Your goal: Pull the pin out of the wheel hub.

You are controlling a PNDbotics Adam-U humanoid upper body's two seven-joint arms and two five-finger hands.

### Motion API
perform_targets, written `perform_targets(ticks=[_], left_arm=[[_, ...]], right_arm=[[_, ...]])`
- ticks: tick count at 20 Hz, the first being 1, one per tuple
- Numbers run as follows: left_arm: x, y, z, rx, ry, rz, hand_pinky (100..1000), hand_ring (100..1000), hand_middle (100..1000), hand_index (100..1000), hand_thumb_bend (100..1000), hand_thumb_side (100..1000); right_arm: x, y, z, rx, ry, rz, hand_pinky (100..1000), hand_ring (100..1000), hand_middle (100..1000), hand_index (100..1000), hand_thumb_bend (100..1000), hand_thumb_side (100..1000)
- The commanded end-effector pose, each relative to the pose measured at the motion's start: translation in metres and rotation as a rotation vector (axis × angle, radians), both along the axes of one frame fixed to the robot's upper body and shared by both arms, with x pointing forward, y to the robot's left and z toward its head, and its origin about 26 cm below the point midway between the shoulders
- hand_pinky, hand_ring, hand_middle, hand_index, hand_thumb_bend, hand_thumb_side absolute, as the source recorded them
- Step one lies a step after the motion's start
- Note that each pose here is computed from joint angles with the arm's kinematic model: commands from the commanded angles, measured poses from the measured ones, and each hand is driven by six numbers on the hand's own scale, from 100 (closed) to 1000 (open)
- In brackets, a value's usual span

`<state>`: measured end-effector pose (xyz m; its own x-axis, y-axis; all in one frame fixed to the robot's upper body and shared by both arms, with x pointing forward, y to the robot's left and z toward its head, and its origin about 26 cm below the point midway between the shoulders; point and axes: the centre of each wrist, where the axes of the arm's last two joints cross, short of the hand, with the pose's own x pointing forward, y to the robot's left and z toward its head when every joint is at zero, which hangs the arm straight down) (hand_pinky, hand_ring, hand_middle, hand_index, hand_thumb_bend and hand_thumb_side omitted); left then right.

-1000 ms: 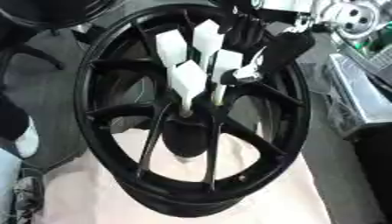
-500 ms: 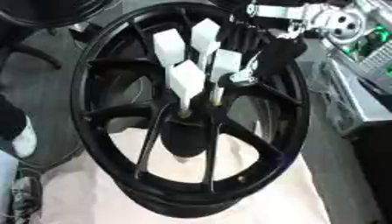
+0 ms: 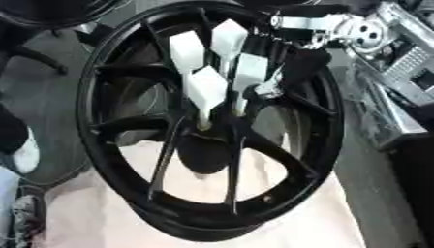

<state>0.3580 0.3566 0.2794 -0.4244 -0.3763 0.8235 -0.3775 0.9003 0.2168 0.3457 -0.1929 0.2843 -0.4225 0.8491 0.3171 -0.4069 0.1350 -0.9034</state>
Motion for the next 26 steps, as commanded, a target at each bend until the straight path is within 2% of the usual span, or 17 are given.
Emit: perform_targets(ticks=[1,6,9,11,13,20,26], left_arm=[[-0.004,0.003,0.014,0.011,-0.038,0.010,780,798,763,795,246,752],[-0.003,0.003,0.014,0.010,-0.039,0.010,780,798,763,794,245,755],[-0.003,0.003,0.014,0.009,-0.038,0.011,780,798,763,794,243,756],[-0.003,0.004,0.014,0.008,-0.037,0.014,780,798,763,793,243,757],[-0.003,0.004,0.014,0.007,-0.037,0.014,780,799,762,793,242,758],[-0.003,0.004,0.014,0.008,-0.037,0.014,781,799,761,792,241,758],[-0.004,0.005,0.014,0.009,-0.039,0.015,781,798,760,792,239,758]], right_arm=[[0.000,-0.004,0.008,0.009,-0.011,-0.014,654,616,573,748,471,306],[-0.004,-0.002,0.012,0.054,-0.006,-0.008,639,596,515,692,427,255],[-0.008,0.000,0.014,0.086,0.008,-0.002,633,583,473,652,426,187],[-0.011,0.001,0.016,0.108,0.016,0.006,631,572,446,638,462,103],[-0.015,0.003,0.019,0.127,0.019,0.014,629,561,423,624,497,100],[-0.023,0.003,0.027,0.162,0.002,0.022,619,525,353,565,465,100],[-0.038,-0.006,0.048,0.210,-0.078,0.031,615,509,329,547,451,100]])
